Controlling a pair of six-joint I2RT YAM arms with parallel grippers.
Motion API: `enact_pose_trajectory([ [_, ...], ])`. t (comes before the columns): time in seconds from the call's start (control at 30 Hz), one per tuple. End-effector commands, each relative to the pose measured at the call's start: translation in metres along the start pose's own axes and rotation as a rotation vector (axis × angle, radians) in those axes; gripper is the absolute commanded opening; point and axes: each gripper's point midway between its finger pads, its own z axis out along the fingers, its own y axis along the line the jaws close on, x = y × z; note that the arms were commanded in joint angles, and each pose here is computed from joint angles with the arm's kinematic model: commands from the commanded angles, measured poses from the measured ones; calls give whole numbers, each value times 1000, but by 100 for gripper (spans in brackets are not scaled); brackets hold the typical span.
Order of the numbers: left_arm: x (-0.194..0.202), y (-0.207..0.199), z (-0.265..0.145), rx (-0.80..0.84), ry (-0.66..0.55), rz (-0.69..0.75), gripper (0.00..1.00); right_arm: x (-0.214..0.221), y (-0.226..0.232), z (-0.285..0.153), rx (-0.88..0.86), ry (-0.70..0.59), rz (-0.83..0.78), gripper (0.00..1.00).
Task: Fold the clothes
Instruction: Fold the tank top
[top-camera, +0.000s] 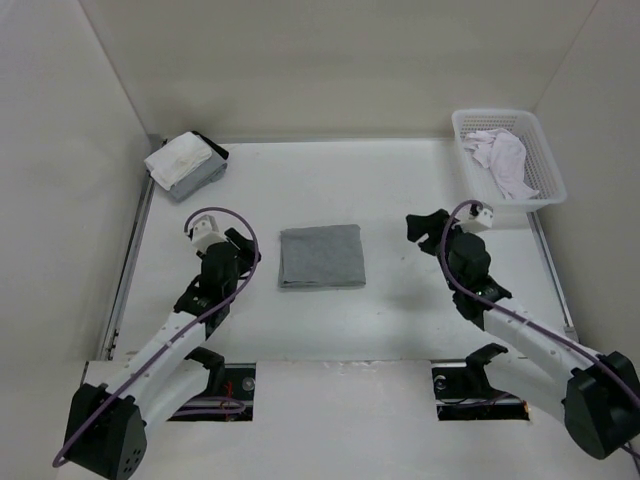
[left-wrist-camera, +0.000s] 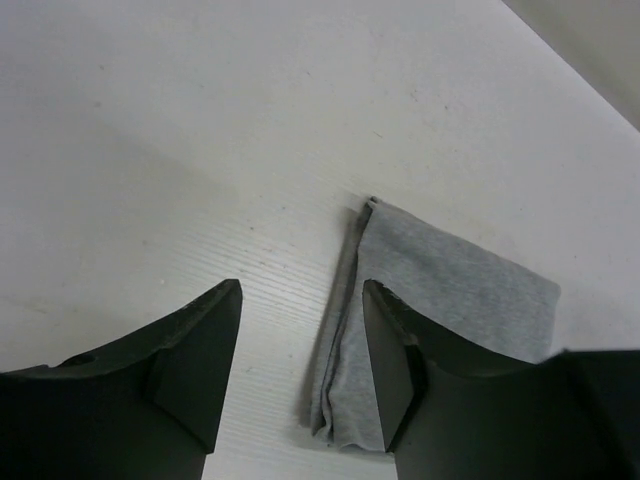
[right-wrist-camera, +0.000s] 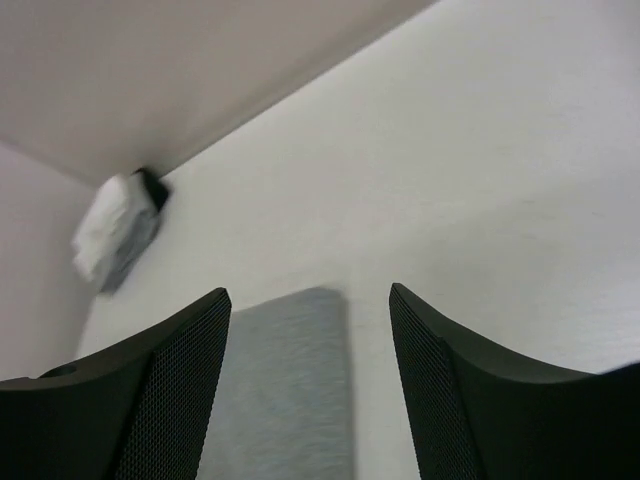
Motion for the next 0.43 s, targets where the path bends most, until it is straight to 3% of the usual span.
enact_pose_trajectory([
  [0.0, -27, 5, -11, -74, -47, 44, 51, -11, -54, -2, 162, -139, 41, 71],
  [0.4, 4, 15, 4, -102, 72, 54, 54, 0, -64, 6, 166, -109, 92, 72],
])
